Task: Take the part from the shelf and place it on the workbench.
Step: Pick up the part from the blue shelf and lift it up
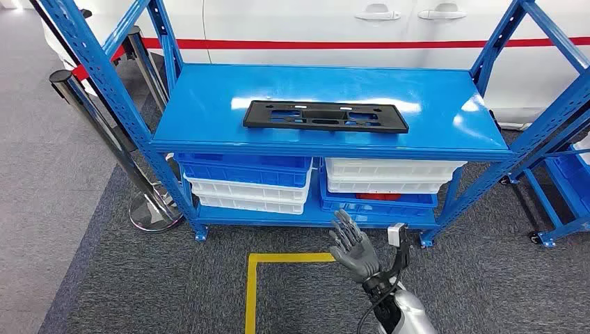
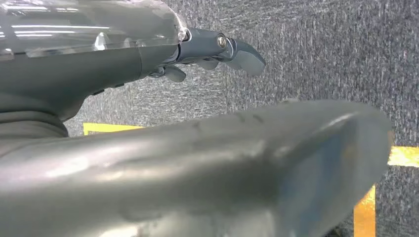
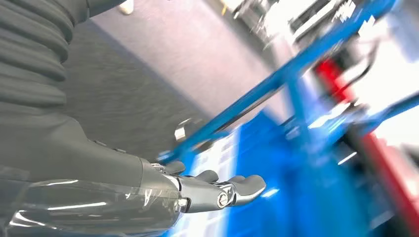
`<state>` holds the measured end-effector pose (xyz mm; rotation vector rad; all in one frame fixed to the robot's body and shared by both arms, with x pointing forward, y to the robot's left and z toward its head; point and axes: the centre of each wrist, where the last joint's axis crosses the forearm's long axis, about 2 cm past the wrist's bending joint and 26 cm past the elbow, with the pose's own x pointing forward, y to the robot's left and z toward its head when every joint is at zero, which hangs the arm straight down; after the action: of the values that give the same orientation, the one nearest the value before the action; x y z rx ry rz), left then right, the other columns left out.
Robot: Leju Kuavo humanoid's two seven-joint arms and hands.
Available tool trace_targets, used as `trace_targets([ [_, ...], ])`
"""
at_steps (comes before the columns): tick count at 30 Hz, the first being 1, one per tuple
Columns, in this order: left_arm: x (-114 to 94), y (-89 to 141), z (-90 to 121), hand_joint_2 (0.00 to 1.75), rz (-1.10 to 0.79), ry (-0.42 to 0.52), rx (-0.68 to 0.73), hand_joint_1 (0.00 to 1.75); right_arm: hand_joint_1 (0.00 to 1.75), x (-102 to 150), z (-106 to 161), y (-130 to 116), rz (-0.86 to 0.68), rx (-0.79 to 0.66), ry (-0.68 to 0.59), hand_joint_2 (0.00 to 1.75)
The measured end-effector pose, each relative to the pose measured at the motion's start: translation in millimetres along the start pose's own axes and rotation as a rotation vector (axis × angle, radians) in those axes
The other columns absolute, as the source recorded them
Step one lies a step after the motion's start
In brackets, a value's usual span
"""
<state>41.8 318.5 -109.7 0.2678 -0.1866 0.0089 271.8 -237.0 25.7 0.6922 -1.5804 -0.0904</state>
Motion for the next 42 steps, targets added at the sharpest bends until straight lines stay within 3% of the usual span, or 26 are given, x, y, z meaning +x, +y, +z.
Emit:
trace_targets([
  [1, 0.1, -0.2, 0.0, 0.00, 0.000, 0.001, 0.000, 0.00, 0.00, 2.5, -3.7, 2.5, 0.001, 0.016, -0.016, 1.75],
  [5, 1.3, -3.8, 0.7, 0.00, -0.005, 0.008, -0.005, 0.00, 0.00, 22.2, -30.0, 24.9, 0.010, 0.148, -0.132, 0.00],
  [15, 6.2, -21.8, 4.5, 0.00, -0.036, 0.035, -0.029, 0.00, 0.00, 82.1, -88.9, 110.1, 0.001, 0.550, -0.439, 0.00],
  [28, 12.2, -48.8, 11.8, 0.00, -0.111, 0.080, -0.063, 0.00, 0.00, 125.6, -97.8, 193.0, -0.089, 0.931, -0.674, 0.00],
  [42, 14.2, -49.0, 11.7, 0.00, -0.112, 0.089, -0.052, 0.00, 0.00, 125.5, -91.8, 213.9, -0.123, 1.003, -0.690, 0.00],
])
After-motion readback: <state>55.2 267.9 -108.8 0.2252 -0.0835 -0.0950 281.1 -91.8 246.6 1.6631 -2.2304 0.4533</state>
